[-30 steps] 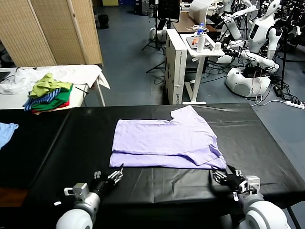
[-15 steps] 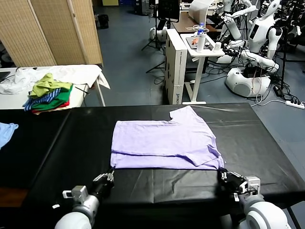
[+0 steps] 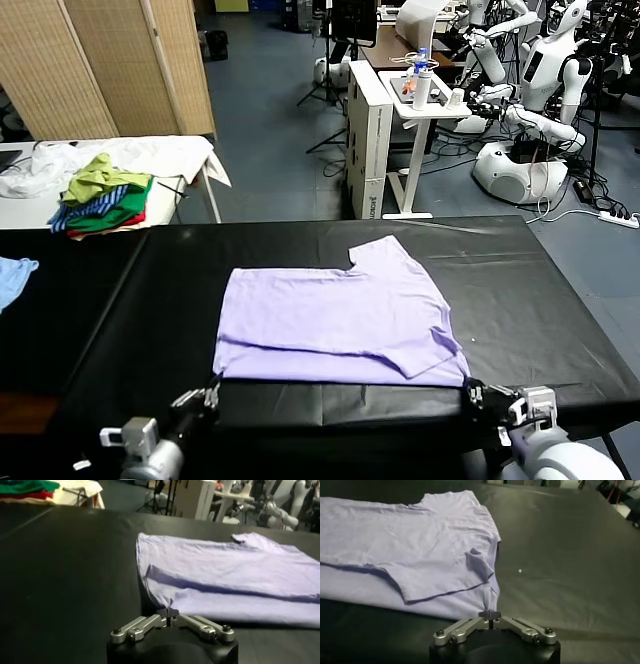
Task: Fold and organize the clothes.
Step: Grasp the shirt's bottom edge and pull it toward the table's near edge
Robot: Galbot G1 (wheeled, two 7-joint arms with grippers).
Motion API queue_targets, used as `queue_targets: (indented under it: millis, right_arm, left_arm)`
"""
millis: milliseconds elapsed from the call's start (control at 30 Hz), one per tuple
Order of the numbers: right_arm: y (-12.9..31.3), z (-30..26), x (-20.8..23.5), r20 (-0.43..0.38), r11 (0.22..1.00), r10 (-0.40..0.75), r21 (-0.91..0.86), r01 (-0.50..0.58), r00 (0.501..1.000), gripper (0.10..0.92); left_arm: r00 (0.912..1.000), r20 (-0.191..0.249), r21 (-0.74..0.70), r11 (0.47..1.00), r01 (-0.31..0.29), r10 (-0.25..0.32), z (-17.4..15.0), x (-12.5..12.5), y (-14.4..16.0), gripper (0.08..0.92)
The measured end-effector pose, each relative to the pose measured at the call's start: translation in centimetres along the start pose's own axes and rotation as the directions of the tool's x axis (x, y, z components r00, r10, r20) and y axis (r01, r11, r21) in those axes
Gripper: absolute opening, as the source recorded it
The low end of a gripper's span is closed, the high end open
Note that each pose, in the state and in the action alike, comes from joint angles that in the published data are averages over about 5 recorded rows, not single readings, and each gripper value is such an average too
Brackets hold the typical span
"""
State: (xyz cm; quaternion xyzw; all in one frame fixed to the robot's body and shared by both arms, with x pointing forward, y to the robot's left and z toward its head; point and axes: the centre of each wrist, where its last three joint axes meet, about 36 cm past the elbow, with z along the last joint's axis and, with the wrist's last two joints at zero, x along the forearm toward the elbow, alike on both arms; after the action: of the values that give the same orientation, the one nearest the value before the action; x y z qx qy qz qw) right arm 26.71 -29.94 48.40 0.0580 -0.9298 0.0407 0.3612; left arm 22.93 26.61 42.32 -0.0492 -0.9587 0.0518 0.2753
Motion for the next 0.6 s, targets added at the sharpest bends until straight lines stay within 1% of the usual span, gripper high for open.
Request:
queue_targets:
  millis: [33, 67, 133, 167, 200, 233, 267, 300, 400, 433, 467, 500, 567, 600]
  right_arm:
    - [0.1, -0.1, 0.2, 0.001, 1.000, -0.004, 0.001, 0.004, 1.000, 0.154]
    - [0.1, -0.1, 0.4, 0.003, 1.000, -0.008, 0.003, 0.008, 1.000, 0.180]
    - [0.3, -0.3, 0.8, 0.006, 1.000, -0.015, 0.003, 0.015, 1.000, 0.269]
    - [0.3, -0.4, 1.1, 0.009, 1.000, -0.018, 0.000, 0.018, 1.000, 0.325]
    - [0.4, -0.5, 1.4, 0.013, 1.000, -0.020, -0.003, 0.020, 1.000, 0.400]
    - [0.5, -0.7, 1.7, 0.017, 1.000, -0.022, -0.006, 0.023, 1.000, 0.456]
    - [0.5, -0.9, 2.0, 0.023, 1.000, -0.025, -0.010, 0.025, 0.999, 0.513]
    - [0.5, -1.2, 2.3, 0.030, 0.999, -0.029, -0.013, 0.029, 0.999, 0.589]
    - [0.3, -2.0, 2.9, 0.055, 0.999, -0.044, -0.022, 0.045, 0.998, 0.768]
    - [0.2, -2.3, 2.9, 0.064, 0.998, -0.049, -0.025, 0.051, 0.997, 0.815]
    - [0.1, -2.6, 2.9, 0.072, 0.998, -0.053, -0.027, 0.055, 0.996, 0.847]
    - [-0.1, -2.9, 2.8, 0.081, 0.998, -0.058, -0.027, 0.060, 0.995, 0.879]
    - [-0.4, -3.6, 2.2, 0.103, 0.998, -0.062, -0.025, 0.065, 0.993, 0.898]
    - [-0.6, -4.0, 1.7, 0.113, 0.998, -0.063, -0.022, 0.065, 0.992, 0.903]
  left_arm:
    - [1.0000, -0.004, -0.001, 1.000, 0.003, -0.003, 0.0, 0.2, 0.0, 0.147]
    - [1.0000, -0.008, 0.000, 1.000, 0.006, -0.006, 0.1, 0.4, 0.0, 0.147]
    - [0.9998, -0.015, 0.002, 1.000, 0.014, -0.014, 0.0, 0.8, -0.1, 0.148]
    - [0.9996, -0.018, 0.004, 1.000, 0.020, -0.020, 0.0, 0.9, -0.2, 0.165]
    - [0.9994, -0.021, 0.007, 1.000, 0.028, -0.028, 0.0, 1.1, -0.3, 0.181]
    - [0.9990, -0.024, 0.011, 0.999, 0.037, -0.037, 0.0, 1.3, -0.3, 0.217]
    - [0.9985, -0.028, 0.014, 0.999, 0.048, -0.047, 0.0, 1.5, -0.4, 0.271]
    - [0.9978, -0.032, 0.016, 0.998, 0.058, -0.058, -0.1, 1.7, -0.4, 0.324]
    - [0.9954, -0.048, 0.023, 0.996, 0.084, -0.082, -0.3, 2.3, -0.5, 0.514]
    - [0.9946, -0.053, 0.024, 0.996, 0.091, -0.089, -0.4, 2.5, -0.6, 0.571]
    - [0.9938, -0.058, 0.024, 0.995, 0.097, -0.095, -0.6, 2.7, -0.6, 0.647]
    - [0.9933, -0.061, 0.026, 0.995, 0.100, -0.098, -0.8, 2.8, -0.5, 0.703]
    - [0.9936, -0.063, 0.029, 0.995, 0.096, -0.094, -1.4, 3.0, -0.5, 0.812]
    - [0.9946, -0.062, 0.033, 0.996, 0.085, -0.083, -1.8, 3.1, -0.4, 0.850]
